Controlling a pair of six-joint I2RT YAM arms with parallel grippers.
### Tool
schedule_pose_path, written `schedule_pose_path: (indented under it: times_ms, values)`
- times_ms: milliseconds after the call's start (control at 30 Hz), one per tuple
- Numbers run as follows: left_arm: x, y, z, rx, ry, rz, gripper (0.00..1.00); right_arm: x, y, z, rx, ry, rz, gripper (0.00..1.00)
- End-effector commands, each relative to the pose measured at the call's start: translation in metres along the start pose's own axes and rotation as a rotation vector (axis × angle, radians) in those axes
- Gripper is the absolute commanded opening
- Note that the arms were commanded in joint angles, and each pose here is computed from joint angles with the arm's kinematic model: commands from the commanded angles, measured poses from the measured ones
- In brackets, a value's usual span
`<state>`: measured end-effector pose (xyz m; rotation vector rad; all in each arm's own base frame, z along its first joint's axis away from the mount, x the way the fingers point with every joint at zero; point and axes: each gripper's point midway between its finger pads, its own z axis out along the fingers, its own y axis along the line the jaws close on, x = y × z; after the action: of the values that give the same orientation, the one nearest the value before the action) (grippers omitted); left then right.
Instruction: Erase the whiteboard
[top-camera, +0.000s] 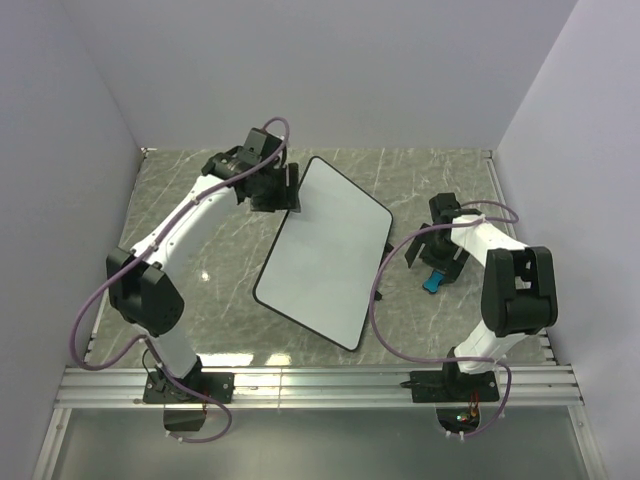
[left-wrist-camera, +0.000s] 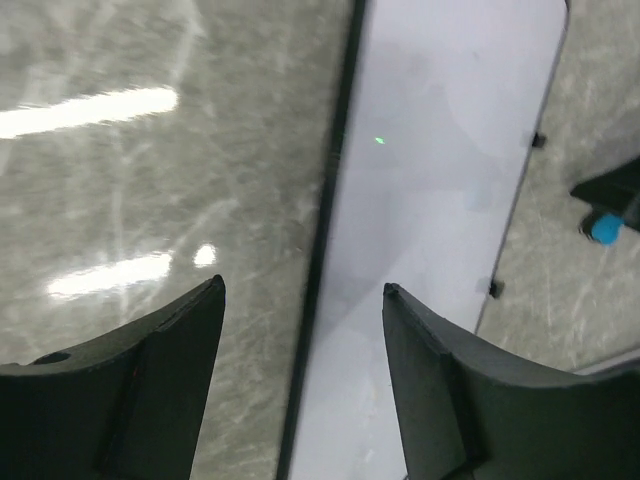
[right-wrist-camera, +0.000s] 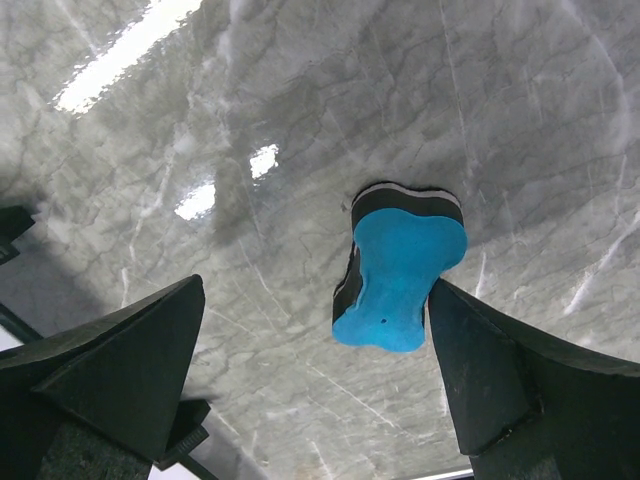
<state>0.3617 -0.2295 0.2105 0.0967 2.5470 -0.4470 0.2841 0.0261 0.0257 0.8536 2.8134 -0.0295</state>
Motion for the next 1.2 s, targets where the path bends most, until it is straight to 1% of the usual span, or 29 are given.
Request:
schedule_pose_path:
  times_ms: [0,100,167,200,233,267,300,333,367,400,433,467,533,567,667,767,800,833,900,933,1033,1167]
  values:
    - [-0.030,0.019,-0.039,-0.058,-0.146,-0.029,0.69,-0.012,0.009,-0.020,-0.053,-0.056,-0.025,1.00]
    - [-0.041,0.037,-0.057,-0.083,-0.205,-0.065,0.69,-0.019,0.012,-0.037,-0.072,-0.082,-0.031,1.00]
    - [-0.048,0.050,-0.069,-0.099,-0.243,-0.095,0.68,-0.029,0.015,-0.057,-0.086,-0.130,-0.032,1.00]
    - [-0.052,0.056,-0.081,-0.117,-0.281,-0.107,0.68,-0.033,0.017,-0.065,-0.098,-0.150,-0.046,1.00]
    - [-0.055,0.064,-0.088,-0.140,-0.308,-0.126,0.66,-0.034,0.027,-0.083,-0.150,-0.184,-0.082,1.00]
    - [-0.058,0.067,-0.108,-0.141,-0.364,-0.138,0.65,-0.038,0.049,-0.105,-0.262,-0.205,-0.116,1.00]
    - [-0.056,0.074,-0.109,-0.149,-0.380,-0.157,0.65,-0.036,0.066,-0.123,-0.361,-0.216,-0.163,1.00]
    - [-0.055,0.082,-0.115,-0.163,-0.398,-0.180,0.64,-0.038,0.089,-0.158,-0.487,-0.283,-0.248,1.00]
    - [-0.049,0.087,-0.121,-0.166,-0.407,-0.200,0.63,-0.023,0.109,-0.183,-0.624,-0.257,-0.314,1.00]
    - [-0.046,0.088,-0.122,-0.165,-0.413,-0.209,0.62,-0.019,0.119,-0.203,-0.691,-0.276,-0.363,1.00]
    - [-0.043,0.086,-0.122,-0.144,-0.409,-0.209,0.62,-0.018,0.129,-0.235,-0.759,-0.321,-0.394,1.00]
    - [-0.036,0.086,-0.123,-0.129,-0.409,-0.214,0.62,-0.004,0.139,-0.252,-0.812,-0.314,-0.434,1.00]
    - [-0.032,0.081,-0.122,-0.092,-0.408,-0.214,0.63,0.003,0.142,-0.288,-0.874,-0.352,-0.429,1.00]
    - [-0.028,0.080,-0.123,-0.085,-0.409,-0.222,0.63,0.006,0.142,-0.297,-0.896,-0.361,-0.420,1.00]
    - [-0.025,0.076,-0.129,-0.057,-0.422,-0.231,0.63,0.019,0.127,-0.338,-0.996,-0.421,-0.368,1.00]
    - [-0.024,0.072,-0.135,-0.034,-0.432,-0.225,0.63,0.028,0.113,-0.349,-1.020,-0.459,-0.352,1.00]
    - [-0.023,0.072,-0.137,-0.034,-0.432,-0.225,0.63,0.031,0.104,-0.357,-1.029,-0.493,-0.346,1.00]
    - [-0.022,0.072,-0.139,-0.031,-0.434,-0.226,0.62,0.036,0.100,-0.355,-1.037,-0.494,-0.344,1.00]
    - [-0.019,0.071,-0.140,-0.020,-0.436,-0.226,0.63,0.048,0.088,-0.364,-1.075,-0.543,-0.378,1.00]
    - [-0.017,0.070,-0.142,-0.012,-0.439,-0.225,0.63,0.054,0.086,-0.357,-1.086,-0.530,-0.394,1.00]
    - [-0.013,0.068,-0.145,-0.002,-0.443,-0.224,0.63,0.062,0.075,-0.352,-1.094,-0.548,-0.362,1.00]
    - [-0.008,0.061,-0.150,0.018,-0.446,-0.205,0.64,0.070,0.069,-0.345,-1.095,-0.507,-0.316,1.00]
